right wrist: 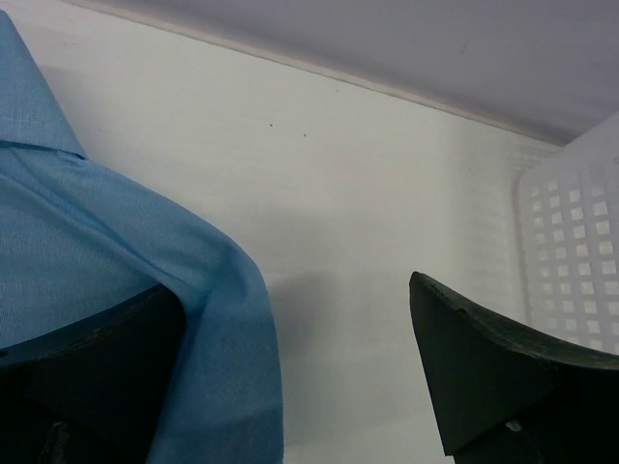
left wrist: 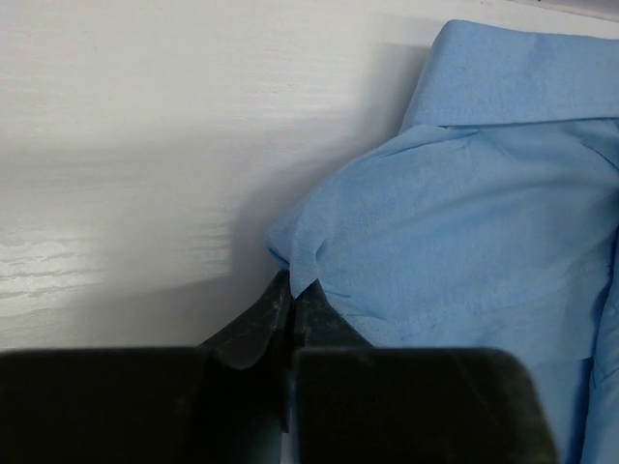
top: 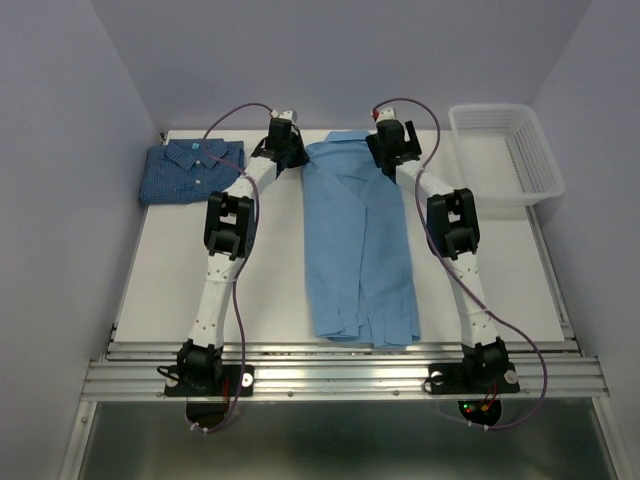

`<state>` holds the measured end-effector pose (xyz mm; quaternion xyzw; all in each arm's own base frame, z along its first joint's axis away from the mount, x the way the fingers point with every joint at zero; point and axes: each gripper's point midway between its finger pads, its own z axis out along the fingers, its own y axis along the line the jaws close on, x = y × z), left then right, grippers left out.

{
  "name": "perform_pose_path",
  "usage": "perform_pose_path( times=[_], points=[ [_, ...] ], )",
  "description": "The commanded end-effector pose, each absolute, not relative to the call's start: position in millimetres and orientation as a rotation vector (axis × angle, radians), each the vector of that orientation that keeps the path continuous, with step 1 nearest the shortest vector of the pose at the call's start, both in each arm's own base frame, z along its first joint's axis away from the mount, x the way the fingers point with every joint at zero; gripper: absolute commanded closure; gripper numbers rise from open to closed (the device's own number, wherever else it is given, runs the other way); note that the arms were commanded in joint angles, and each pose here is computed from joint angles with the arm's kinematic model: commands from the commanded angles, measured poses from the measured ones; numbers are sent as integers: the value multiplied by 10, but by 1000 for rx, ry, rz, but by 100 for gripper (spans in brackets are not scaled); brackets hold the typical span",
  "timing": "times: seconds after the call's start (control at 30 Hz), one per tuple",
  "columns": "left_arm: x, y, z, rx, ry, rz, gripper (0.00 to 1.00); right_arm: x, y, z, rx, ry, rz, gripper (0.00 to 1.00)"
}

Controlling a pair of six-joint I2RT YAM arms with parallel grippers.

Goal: Fold and stack the long sleeve shirts
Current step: Fold the shirt

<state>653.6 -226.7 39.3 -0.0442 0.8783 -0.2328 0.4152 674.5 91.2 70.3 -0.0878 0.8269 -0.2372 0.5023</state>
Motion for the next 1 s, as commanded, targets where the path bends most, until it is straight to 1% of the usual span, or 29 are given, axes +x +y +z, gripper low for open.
perform_pose_path(
  times=[0.0, 0.03, 0.07, 0.1, 0.13, 0.17, 0.23, 0.27, 0.3, 0.33, 0.37, 0.4, 0.43, 0.47, 0.5, 0.53, 0.57, 0.6, 0.63, 0.67, 0.7, 0.73, 0.87, 0.9, 0.97],
  points=[
    [6625, -2192, 927, -77, 2125, -576, 82, 6822, 736, 888, -259, 1967, -587, 0],
    [6628, -2206, 967, -76, 2118, -594, 55, 6840, 973, 856, -350, 1983, -437, 0],
    [6631, -2242, 1013, -65, 2106, -612, 42, 6769, 1078, 802, -411, 2026, -366, 0],
    [6621, -2285, 1064, -48, 2098, -641, 32, 6745, 1298, 951, -479, 2006, -226, 0],
    [6621, -2294, 1105, -51, 2092, -656, 13, 6678, 1477, 1006, -504, 2008, -140, 0],
    [6619, -2309, 1200, -42, 2077, -667, 2, 6598, 1654, 1217, -540, 1974, -19, 0],
    [6600, -2318, 1315, -37, 2064, -672, 1, 6485, 1837, 1435, -529, 1946, 127, 0],
    [6570, -2309, 1431, -33, 2053, -673, 1, 6392, 1904, 1637, -502, 1916, 196, 0],
    [6550, -2307, 1480, -31, 2050, -675, 1, 6375, 1898, 1528, -502, 1927, 196, 0],
    [6528, -2298, 1533, -30, 2046, -673, 1, 6332, 1885, 1801, -439, 1890, 216, 0],
    [6502, -2299, 1575, -29, 2045, -672, 1, 6326, 1869, 1895, -403, 1862, 219, 0],
    [6473, -2293, 1631, -25, 2041, -673, 1, 6289, 1839, 1924, -375, 1865, 217, 0],
    [6408, -2289, 1699, -21, 2043, -674, 1, 6225, 1791, 1832, -325, 1899, 217, 0],
    [6361, -2281, 1833, -20, 2030, -668, 1, 6168, 1769, 1908, -295, 1899, 225, 0],
    [6337, -2275, 1742, -24, 2052, -664, 1, 6118, 1742, 1885, -269, 1914, 225, 0],
    [6273, -2269, 1785, -27, 2057, -649, 1, 6052, 1750, 1823, -219, 1941, 261, 0],
    [6217, -2277, 1767, -24, 2074, -642, 1, 5931, 1738, 1605, -211, 1991, 275, 0],
    [6170, -2268, 1861, -25, 2069, -635, 1, 5853, 1751, 1598, -207, 2000, 298, 0],
    [6076, -2300, 1771, -22, 2103, -632, 1, 5705, 1801, 1373, -220, 2052, 351, 0],
    [6017, -2309, 1738, -20, 2120, -635, 1, 5647, 1815, 1306, -211, 2071, 372, 0],
    [5880, -2359, 1717, -18, 2144, -653, 1, 5569, 1871, 1264, -206, 2089, 425, 0],
    [5804, -2398, 1712, -4, 2151, -669, 1, 5447, 1895, 1104, -225, 2129, 456, 0],
    [5355, -2585, 1628, 53, 2187, -749, 1, 5206, 2034, 994, -213, 2179, 599, 0],
    [5160, -2592, 1552, 56, 2217, -774, 1, 5068, 2076, 885, -215, 2216, 652, 0],
    [4983, -2665, 1547, 58, 2210, -838, 1, 5007, 2092, 818, -189, 2225, 683, 0]
  ],
)
